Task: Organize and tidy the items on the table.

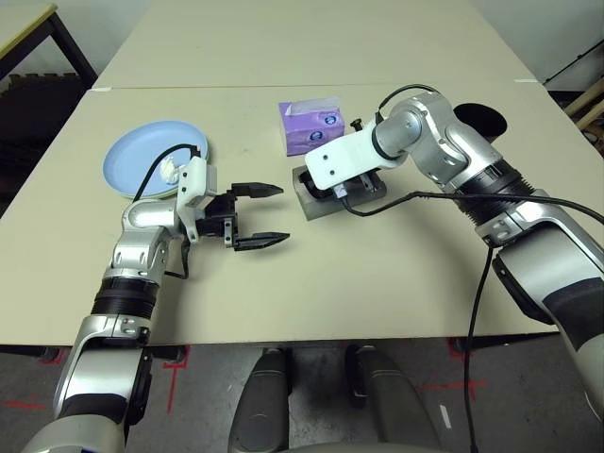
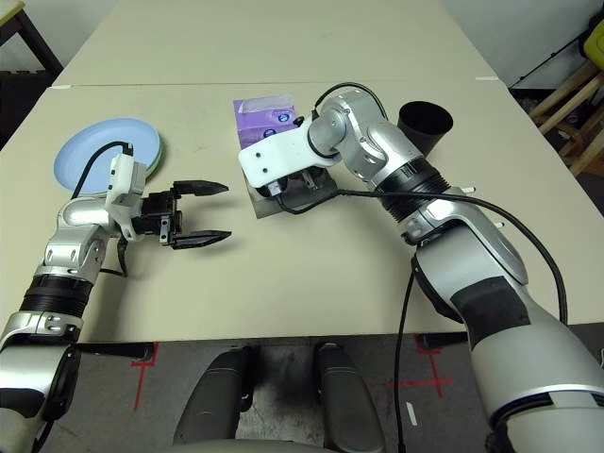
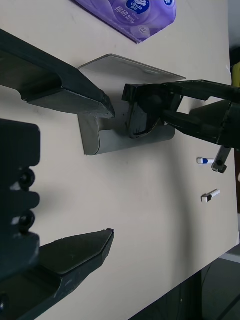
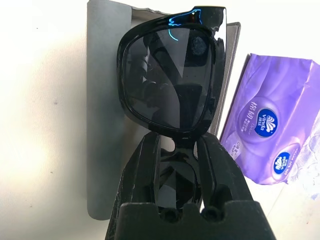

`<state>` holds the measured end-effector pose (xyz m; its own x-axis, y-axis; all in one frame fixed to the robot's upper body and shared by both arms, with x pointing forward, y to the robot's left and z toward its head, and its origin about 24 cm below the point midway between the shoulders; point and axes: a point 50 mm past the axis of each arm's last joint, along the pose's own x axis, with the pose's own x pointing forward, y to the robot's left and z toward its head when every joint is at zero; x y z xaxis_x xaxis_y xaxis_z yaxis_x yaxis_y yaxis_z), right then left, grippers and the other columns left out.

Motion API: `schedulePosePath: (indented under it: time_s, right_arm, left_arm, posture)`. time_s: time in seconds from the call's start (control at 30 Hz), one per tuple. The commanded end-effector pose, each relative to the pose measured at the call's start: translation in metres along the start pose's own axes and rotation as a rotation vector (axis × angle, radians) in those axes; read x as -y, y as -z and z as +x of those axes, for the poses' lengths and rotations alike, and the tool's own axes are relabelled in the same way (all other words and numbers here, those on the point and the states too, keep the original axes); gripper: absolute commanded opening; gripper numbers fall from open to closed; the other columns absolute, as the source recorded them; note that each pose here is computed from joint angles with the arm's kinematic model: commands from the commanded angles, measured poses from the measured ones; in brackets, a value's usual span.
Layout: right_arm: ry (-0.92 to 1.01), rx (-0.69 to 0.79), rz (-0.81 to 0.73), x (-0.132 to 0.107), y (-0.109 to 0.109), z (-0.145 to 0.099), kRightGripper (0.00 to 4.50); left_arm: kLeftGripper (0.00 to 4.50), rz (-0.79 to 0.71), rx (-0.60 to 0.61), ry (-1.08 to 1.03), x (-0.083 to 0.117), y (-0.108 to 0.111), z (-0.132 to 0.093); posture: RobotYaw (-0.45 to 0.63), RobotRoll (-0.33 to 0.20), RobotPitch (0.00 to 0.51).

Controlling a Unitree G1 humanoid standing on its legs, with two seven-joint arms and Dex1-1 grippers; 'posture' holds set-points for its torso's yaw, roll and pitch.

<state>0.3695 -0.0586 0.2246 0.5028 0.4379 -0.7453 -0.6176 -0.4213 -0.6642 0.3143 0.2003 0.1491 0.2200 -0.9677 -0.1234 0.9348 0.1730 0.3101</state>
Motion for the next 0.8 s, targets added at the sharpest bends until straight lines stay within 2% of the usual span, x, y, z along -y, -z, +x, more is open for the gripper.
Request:
schedulePosePath:
  time_s: [0.03, 0.47, 0.8]
  right_arm:
    - [0.009, -0.005, 0.000, 0.003, 0.000, -0.001, 1.13]
    - [0.020, -0.014, 0.064, 0.004, -0.002, 0.005, 1.13]
    - [0.021, -0.042, 0.063, -0.004, 0.001, 0.011, 1.13]
  left_arm:
    - [4.50, 0.003, 0.003, 0.007, 0.002, -0.001, 0.000]
    - [4.50, 0.002, -0.003, 0.014, 0.003, -0.001, -0.001]
    - [4.50, 0.002, -0.005, 0.019, 0.004, -0.001, 0.000]
  posture:
    - [0.14, 0.000, 0.193]
    - [0.14, 0.000, 0.196]
    - [0.14, 0.000, 0.201]
